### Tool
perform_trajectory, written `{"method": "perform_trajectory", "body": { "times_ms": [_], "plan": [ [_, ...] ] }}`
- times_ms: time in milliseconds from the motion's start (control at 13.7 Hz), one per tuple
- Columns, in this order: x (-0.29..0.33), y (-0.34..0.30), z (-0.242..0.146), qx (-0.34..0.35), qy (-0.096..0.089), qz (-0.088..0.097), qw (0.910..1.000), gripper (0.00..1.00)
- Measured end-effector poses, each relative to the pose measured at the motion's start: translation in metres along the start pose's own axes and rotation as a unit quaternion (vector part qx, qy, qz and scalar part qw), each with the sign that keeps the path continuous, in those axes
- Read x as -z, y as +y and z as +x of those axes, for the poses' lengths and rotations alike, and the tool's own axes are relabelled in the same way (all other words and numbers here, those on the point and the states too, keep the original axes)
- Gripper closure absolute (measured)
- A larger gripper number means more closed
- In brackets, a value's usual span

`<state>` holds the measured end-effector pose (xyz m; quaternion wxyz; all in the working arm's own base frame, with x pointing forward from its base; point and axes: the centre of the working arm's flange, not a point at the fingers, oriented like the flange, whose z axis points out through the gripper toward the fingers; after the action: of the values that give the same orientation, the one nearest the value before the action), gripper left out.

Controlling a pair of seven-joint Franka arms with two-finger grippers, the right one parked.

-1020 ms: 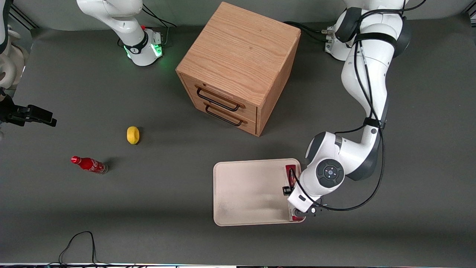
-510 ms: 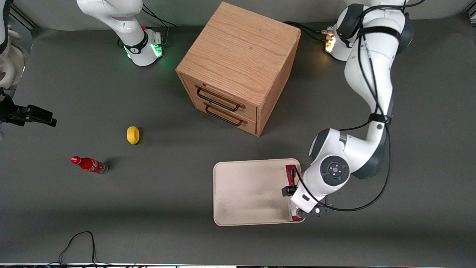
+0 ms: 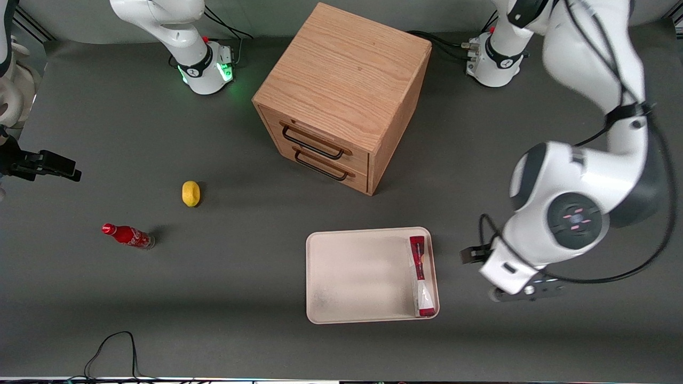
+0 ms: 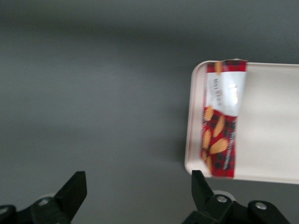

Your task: Place red cookie box on tray

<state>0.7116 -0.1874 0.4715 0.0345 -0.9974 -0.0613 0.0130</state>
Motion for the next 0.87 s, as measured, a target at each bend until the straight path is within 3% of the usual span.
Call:
{"method": "perform_trajectory", "body": {
  "times_ms": [146,437,583,728,874],
  "plan": [
    [0.028,-0.038,-0.009,-0.002,-0.003,0.004,1.0000,0.00],
    [0.058,-0.093,-0.057,-0.028,-0.027,0.030,0.9988,0.00],
    [0.070,-0.114,-0.079,-0.036,-0.028,0.034,0.9984,0.00],
    [0.080,-0.144,-0.088,-0.036,-0.026,0.032,0.9985,0.00],
    [0.084,-0.184,-0.089,-0.049,-0.029,0.018,0.9982,0.00]
  ]
}}
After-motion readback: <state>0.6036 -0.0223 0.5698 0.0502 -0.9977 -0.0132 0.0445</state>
